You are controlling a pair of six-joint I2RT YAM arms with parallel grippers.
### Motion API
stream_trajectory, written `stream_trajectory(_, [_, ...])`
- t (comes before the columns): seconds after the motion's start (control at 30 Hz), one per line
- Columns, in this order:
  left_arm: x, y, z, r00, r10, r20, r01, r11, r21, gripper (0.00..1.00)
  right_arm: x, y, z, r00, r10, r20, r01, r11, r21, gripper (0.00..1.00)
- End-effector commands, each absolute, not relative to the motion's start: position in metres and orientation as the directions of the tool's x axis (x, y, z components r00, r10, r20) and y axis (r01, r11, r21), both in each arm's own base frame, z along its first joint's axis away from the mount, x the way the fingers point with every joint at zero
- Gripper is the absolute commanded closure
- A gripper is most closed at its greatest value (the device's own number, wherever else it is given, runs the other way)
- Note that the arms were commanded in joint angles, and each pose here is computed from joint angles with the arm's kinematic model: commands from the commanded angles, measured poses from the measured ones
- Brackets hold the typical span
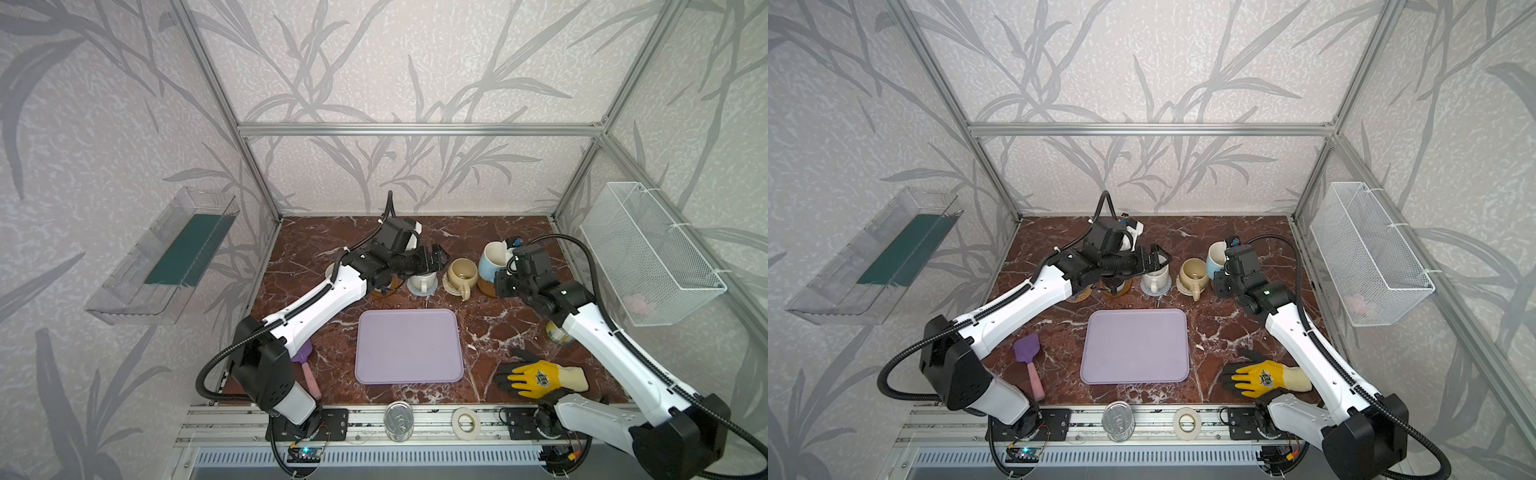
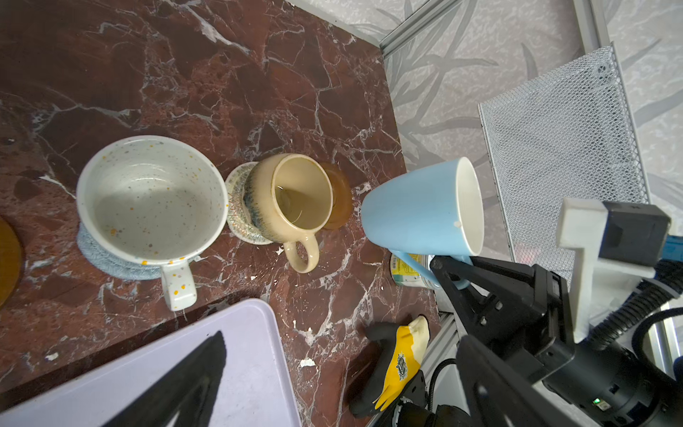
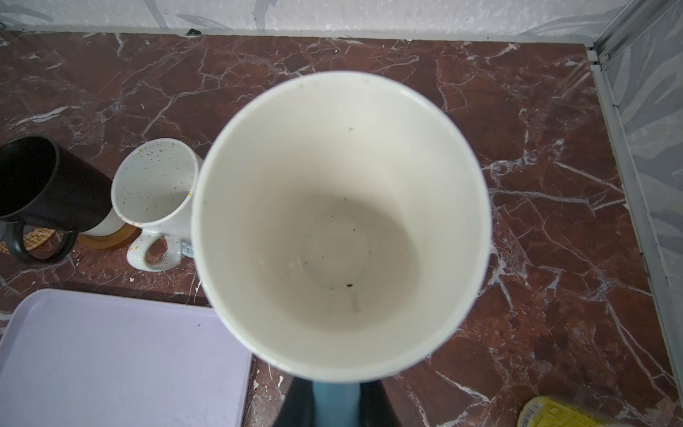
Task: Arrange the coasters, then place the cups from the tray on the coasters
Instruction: 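Carry light-blue mug to the wooden coaster beyond the cream mug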
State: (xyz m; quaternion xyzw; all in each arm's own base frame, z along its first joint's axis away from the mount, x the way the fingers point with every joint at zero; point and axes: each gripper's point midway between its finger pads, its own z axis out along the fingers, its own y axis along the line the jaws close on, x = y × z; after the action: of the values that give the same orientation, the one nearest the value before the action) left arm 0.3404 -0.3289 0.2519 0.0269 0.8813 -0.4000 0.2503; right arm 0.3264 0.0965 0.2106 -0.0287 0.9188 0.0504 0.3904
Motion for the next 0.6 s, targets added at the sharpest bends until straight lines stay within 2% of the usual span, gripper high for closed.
stream_trajectory(0.0, [0.346, -0.341, 0.256, -0.875, -0.124, -0.469, 0.278, 0.664, -0.694, 0.01, 0.352, 0.097, 0.250, -0.590, 0.027, -0.807, -0.097, 0.990, 0.104, 0.89])
stream_trajectory(0.57, [0.380, -0.373, 0.242, -0.889, -0.127, -0.440, 0.263, 0.644, -0.718, 0.01, 0.391, 0.076, 0.212, -0.633, 0.072, -0.770, -0.026, 0.993, 0.114, 0.90])
